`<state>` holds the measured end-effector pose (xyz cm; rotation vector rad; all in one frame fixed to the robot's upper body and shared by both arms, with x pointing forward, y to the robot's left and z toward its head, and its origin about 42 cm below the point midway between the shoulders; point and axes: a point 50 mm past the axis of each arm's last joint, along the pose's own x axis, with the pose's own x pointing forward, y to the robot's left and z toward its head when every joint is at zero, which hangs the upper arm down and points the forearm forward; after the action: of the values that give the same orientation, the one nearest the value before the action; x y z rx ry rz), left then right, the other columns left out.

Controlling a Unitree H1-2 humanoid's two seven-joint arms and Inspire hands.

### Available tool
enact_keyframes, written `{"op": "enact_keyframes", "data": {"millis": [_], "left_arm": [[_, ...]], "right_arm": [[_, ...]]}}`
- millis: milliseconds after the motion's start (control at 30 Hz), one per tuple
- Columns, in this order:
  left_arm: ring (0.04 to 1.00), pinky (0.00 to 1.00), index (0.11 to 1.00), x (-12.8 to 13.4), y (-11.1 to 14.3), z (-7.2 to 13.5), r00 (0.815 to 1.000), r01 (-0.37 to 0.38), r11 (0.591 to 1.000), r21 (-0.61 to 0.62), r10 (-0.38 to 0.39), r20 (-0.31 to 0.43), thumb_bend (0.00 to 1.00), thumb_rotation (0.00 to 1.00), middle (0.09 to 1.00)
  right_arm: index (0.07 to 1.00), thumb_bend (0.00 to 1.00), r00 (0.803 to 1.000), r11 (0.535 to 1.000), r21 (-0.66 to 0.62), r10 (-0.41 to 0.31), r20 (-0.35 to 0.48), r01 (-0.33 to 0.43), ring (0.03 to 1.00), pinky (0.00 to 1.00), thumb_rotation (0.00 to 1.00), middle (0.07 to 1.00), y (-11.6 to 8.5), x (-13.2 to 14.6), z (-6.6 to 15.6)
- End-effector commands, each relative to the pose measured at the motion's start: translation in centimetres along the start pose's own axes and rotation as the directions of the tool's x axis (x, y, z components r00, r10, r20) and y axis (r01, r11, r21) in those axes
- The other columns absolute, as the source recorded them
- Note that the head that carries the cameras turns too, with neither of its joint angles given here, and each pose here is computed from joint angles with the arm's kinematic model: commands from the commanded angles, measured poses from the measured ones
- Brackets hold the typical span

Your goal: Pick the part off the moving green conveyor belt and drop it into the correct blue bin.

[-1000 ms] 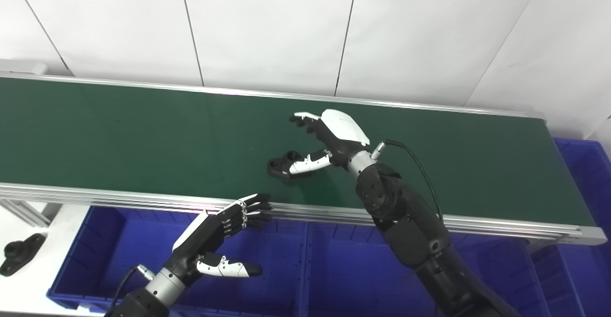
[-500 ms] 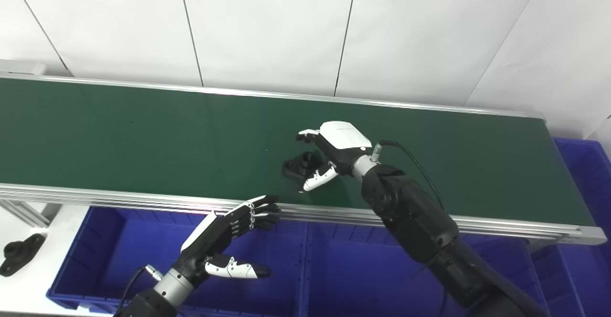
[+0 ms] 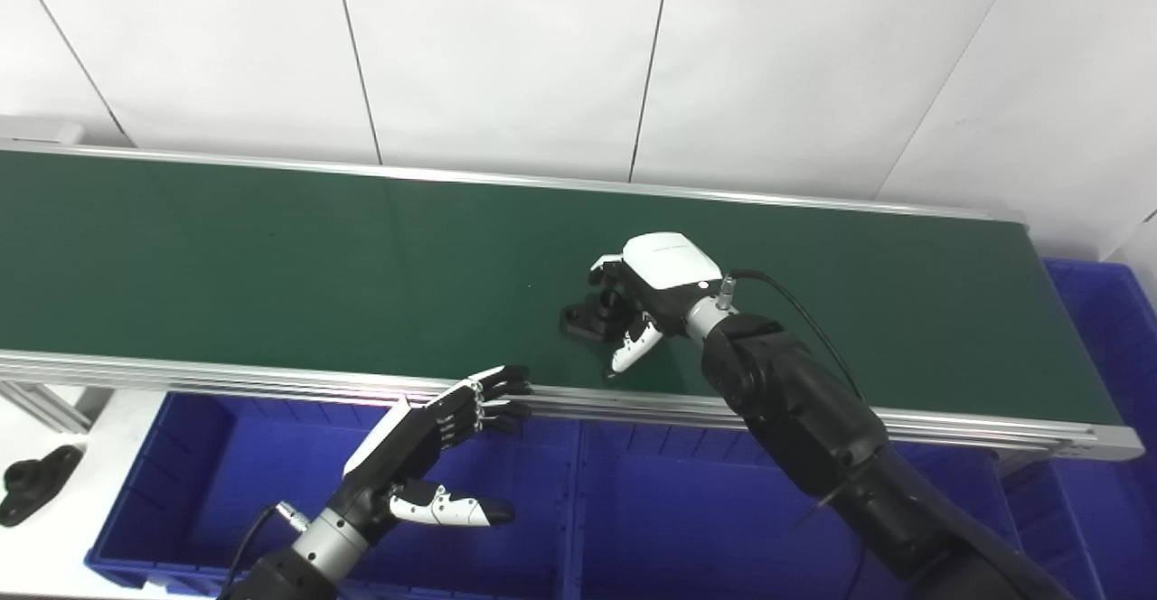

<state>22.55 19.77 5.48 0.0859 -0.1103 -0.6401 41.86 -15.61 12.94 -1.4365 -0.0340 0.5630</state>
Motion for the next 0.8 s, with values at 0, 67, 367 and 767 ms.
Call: {"op": "enact_keyframes", "data": {"millis": [0,67,367,767], "left_arm": [[0.787,0.74,0.877,0.6,0.1,1.0,0.999,-0.007,1.0,-0.002,0.007,0.051,0.82,0.29,0.862],[0.784,0.73,0.876,0.7,0.1,1.1,0.998,-0.01,1.0,-0.007,0.01,0.055,0.83,0.29,0.862],[0.783,0.73,0.876,0.7,0.4,1.6,0.999,-0.009,1.0,-0.014,0.01,0.052,0.82,0.28,0.853],[0.781,0.73,0.879,0.6,0.7,1.7,0.999,-0.006,1.0,-0.016,0.007,0.047,0.82,0.26,0.861]], "right_arm": [[0.632,0.56,0.999,0.999,-0.046,0.021,0.043,-0.019,0.422,0.34,0.01,0.485,0.0,0.0,0.5],[0.558,0.53,0.998,0.998,-0.055,0.021,0.051,-0.018,0.418,0.34,0.0,0.449,0.3,-0.2,0.5],[0.49,0.52,0.994,0.994,-0.105,-0.03,0.102,0.041,0.304,0.24,0.0,0.47,2.1,-0.8,0.9],[0.522,0.52,0.987,0.986,-0.141,-0.072,0.144,0.092,0.355,0.28,0.0,0.436,1.3,-1.4,1.5]]}}
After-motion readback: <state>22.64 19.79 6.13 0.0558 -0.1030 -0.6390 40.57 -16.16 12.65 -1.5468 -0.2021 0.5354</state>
